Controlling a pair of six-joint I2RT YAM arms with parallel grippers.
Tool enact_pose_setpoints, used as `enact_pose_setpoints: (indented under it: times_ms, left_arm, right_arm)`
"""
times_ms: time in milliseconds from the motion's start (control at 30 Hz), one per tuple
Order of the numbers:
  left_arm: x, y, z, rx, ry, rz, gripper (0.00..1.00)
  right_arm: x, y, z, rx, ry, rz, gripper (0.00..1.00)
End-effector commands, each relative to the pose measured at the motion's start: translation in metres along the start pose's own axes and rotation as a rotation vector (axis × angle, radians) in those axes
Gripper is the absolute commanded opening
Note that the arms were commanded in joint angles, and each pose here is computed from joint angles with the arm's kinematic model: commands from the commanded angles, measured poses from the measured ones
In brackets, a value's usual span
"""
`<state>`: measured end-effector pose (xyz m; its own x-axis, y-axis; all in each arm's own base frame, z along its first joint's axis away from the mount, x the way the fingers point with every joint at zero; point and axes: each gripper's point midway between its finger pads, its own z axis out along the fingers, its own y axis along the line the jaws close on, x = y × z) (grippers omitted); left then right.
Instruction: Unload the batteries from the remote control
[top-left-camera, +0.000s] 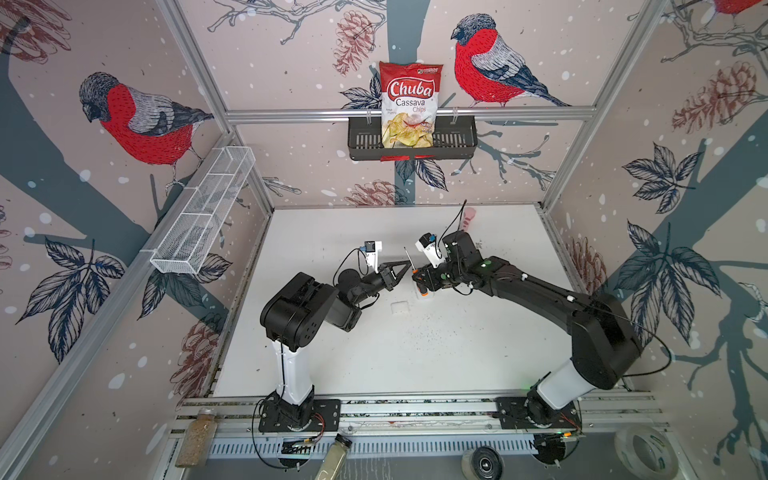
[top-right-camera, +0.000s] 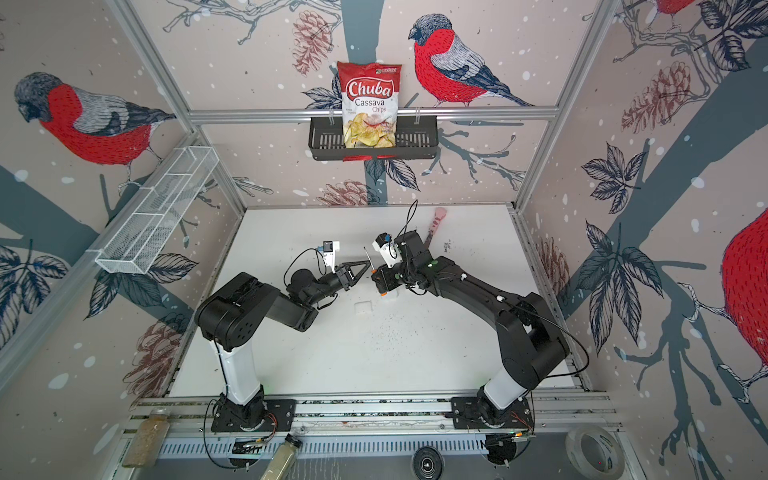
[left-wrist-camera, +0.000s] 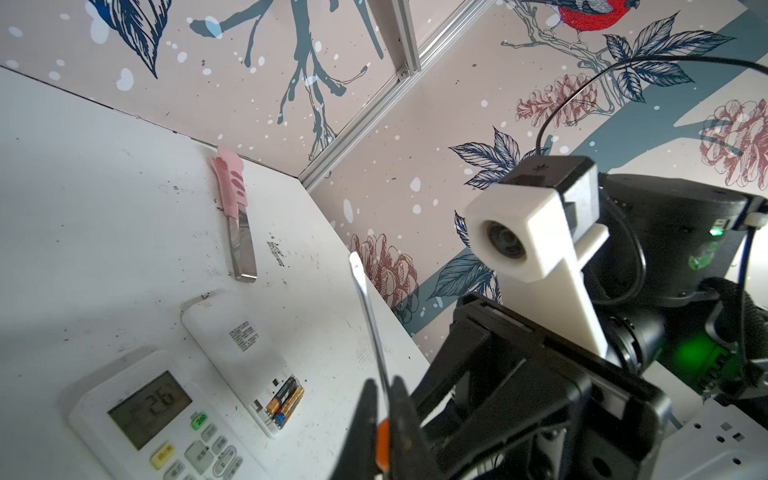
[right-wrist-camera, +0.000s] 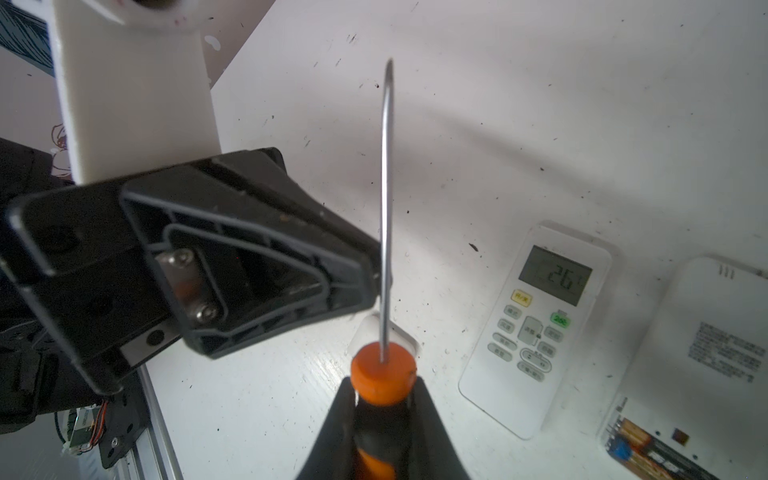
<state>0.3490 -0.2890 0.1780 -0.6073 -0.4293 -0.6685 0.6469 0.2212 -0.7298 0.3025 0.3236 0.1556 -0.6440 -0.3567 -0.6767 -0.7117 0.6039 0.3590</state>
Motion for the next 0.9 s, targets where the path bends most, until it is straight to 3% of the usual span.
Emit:
enact_pose_setpoints:
  times_ms: [0, 100, 200, 400, 633, 767, 867]
  left_arm:
    - [-0.007, -0.01, -0.002, 0.033, -0.033, 0.04, 0.34]
    - [-0.008, -0.01, -0.002, 0.036, -0.035, 0.039, 0.35]
    - [-0.01, -0.011, 0.0, 0.047, -0.041, 0.032, 0.27]
    - [-0.011, -0.014, 0.001, 0.074, -0.05, 0.022, 0.25]
    - [-0.012, -0.016, 0.0, 0.077, -0.052, 0.025, 0.14]
    - [-0.011, -0.014, -0.001, 0.074, -0.052, 0.021, 0.01]
    - [-0.01, -0.014, -0.001, 0.079, -0.055, 0.014, 0.0]
  right_arm:
    - [-0.01, 0.005, -0.004, -0.015, -0.038, -0.028, 0.17]
    - [-0.01, 0.007, -0.004, -0.026, -0.035, -0.027, 0.17]
    - [-0.007, 0.009, 0.0, -0.035, -0.024, -0.027, 0.17]
    - [-0.004, 0.013, 0.006, -0.048, -0.013, -0.03, 0.17]
    - [-0.001, 0.013, 0.009, -0.052, -0.004, -0.032, 0.17]
    - [-0.001, 0.012, 0.01, -0.046, -0.005, -0.034, 0.17]
    - [0.0, 0.009, 0.011, -0.037, -0.005, -0.032, 0.19]
